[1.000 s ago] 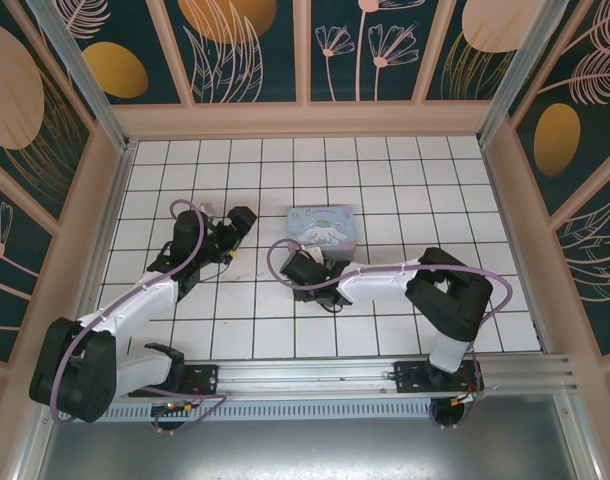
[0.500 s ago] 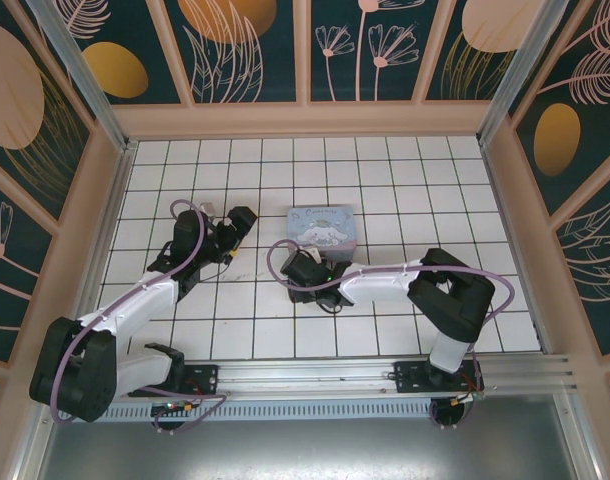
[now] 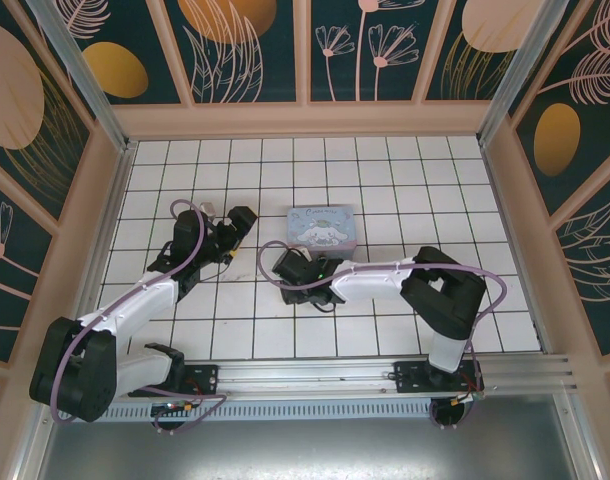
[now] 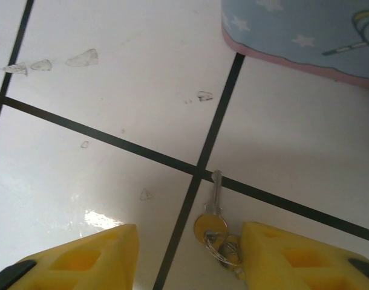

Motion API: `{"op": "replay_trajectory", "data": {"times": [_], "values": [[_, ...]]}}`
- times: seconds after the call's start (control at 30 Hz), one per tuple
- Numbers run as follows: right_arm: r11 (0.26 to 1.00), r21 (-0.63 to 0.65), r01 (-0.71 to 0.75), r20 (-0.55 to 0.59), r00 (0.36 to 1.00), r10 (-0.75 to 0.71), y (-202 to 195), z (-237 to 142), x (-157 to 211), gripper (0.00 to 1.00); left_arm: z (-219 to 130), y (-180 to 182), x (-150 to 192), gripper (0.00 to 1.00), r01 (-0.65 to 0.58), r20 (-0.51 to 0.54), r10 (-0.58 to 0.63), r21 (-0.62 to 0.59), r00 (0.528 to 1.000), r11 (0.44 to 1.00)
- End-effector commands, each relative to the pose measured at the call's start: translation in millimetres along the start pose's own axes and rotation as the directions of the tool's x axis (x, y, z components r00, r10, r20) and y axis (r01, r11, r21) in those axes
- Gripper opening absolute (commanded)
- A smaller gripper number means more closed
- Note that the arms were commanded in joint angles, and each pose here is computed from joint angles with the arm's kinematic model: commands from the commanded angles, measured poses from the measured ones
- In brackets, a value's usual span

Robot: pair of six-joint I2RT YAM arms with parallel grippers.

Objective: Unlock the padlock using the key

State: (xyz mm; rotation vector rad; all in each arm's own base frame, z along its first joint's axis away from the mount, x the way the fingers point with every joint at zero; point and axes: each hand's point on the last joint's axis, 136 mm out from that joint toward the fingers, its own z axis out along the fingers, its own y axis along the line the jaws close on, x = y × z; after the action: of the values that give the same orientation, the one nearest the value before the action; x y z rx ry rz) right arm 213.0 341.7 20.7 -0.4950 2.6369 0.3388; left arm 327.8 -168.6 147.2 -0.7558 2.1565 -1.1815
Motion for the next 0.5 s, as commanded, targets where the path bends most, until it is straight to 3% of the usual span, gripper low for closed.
{"op": "replay_trajectory", "data": {"times": [0.0,0.3,0.47], "values": [[0.997,0.072,0.030,-0.071,0.997,-0.025,-15,10,19,0.48,0,-9,-4,0.99,-0.009,0.002,0.009,0.033,1.000,0.999],[0.984,0.171,0.056,-0.112,0.993,-0.037,-29,19,32,0.37,0,-10,-4,0.99,-0.009,0.002,0.009,0.037,1.000,0.999],[0.976,0.212,0.056,-0.132,0.991,-0.028,-33,26,41,0.18,0,-8,-3,0.99,-0.006,0.000,0.006,0.034,1.000,0.999]]}}
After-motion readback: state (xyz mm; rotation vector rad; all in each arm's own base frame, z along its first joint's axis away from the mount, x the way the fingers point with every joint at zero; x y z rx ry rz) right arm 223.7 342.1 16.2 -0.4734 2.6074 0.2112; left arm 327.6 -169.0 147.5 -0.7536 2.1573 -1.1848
